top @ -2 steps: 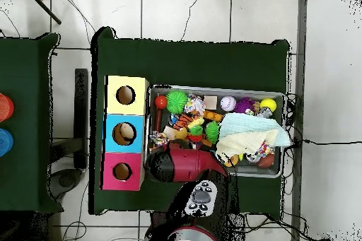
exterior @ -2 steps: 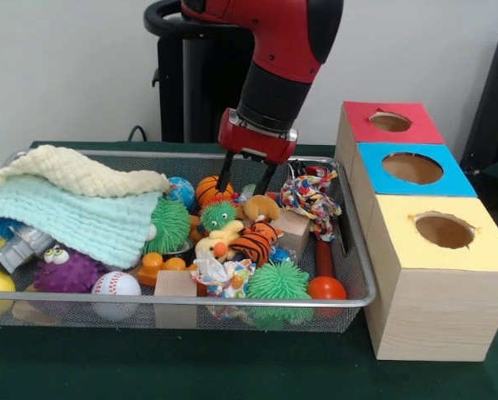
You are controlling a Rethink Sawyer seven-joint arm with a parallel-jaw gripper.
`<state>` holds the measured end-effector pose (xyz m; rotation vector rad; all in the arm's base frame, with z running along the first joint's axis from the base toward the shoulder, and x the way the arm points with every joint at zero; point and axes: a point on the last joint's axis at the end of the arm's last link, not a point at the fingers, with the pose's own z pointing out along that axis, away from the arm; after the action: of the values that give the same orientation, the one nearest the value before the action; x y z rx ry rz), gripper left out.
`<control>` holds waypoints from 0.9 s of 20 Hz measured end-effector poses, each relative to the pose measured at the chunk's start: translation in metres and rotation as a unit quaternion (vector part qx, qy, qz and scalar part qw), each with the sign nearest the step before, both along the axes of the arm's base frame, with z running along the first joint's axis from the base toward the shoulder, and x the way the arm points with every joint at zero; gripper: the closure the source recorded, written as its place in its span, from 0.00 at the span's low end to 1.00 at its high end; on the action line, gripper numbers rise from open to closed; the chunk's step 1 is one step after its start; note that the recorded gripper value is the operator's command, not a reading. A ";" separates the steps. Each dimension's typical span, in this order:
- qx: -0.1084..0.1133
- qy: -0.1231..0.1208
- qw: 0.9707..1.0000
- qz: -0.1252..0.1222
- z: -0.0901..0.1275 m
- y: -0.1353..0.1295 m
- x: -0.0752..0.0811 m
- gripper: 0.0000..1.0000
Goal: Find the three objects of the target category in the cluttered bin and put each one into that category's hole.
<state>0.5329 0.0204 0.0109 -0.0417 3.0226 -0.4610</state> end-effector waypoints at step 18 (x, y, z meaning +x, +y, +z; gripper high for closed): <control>-0.001 -0.002 1.000 -0.002 0.001 -0.003 0.002 0.00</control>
<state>0.5353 0.0170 0.0116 -0.0341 3.0186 -0.4628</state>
